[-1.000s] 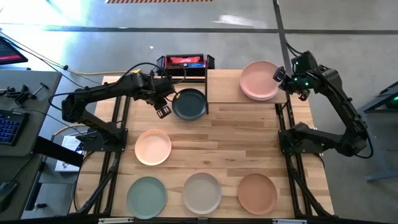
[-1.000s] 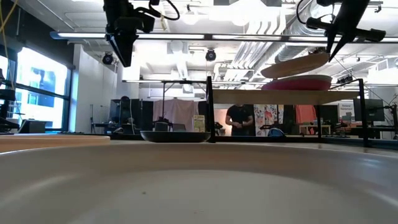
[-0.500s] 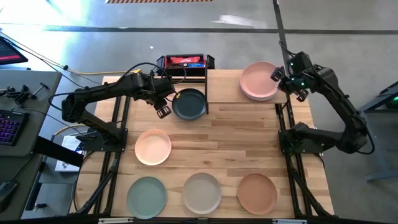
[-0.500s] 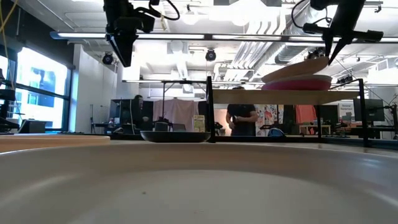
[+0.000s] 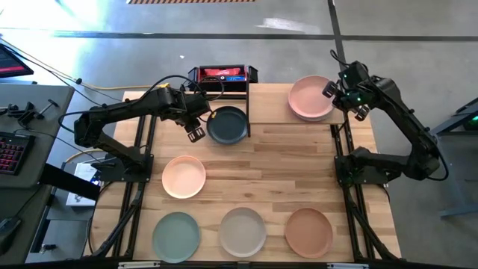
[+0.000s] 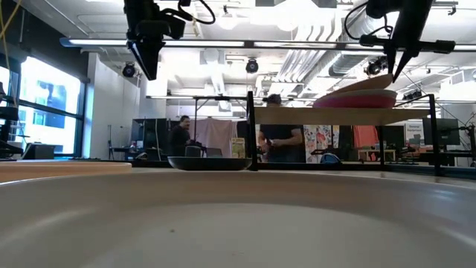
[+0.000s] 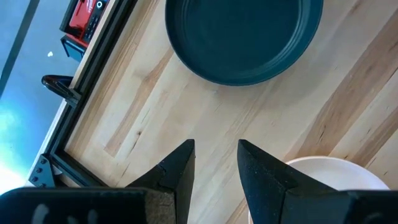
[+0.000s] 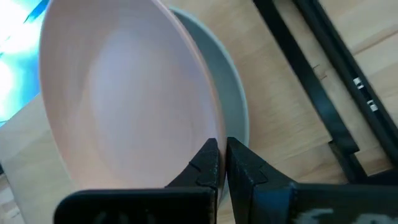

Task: Place and stack plates onto a shelf
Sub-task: Stack the light pink plate on top of the white plate on the shelf, then adjust the stacked plates on the shelf

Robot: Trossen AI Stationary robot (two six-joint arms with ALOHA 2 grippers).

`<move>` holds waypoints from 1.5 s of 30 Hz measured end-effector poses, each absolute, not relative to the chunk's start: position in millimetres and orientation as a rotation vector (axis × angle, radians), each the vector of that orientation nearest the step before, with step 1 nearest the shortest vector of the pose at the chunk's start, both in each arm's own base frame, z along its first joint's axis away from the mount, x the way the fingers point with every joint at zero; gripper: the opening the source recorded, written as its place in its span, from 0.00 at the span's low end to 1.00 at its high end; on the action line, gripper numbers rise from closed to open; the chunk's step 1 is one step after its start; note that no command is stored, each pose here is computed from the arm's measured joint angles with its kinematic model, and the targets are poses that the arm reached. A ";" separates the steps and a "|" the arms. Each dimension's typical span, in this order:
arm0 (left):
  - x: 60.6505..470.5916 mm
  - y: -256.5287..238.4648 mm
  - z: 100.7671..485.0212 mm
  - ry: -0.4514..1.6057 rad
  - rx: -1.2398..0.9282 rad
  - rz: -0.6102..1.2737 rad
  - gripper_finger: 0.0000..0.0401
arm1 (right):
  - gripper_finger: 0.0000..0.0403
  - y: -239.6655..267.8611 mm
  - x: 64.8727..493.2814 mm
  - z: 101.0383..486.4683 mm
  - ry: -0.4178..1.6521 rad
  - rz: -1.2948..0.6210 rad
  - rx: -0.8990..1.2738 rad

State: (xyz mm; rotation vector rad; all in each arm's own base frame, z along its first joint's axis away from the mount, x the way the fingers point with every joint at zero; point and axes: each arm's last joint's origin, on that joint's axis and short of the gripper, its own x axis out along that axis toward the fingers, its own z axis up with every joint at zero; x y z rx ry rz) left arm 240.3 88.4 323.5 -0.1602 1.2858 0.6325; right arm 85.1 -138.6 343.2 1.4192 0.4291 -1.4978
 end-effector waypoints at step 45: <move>240.4 88.5 323.5 1.286 -0.161 0.632 0.28 | 0.28 -112.0 172.8 335.1 0.530 -1.011 1.341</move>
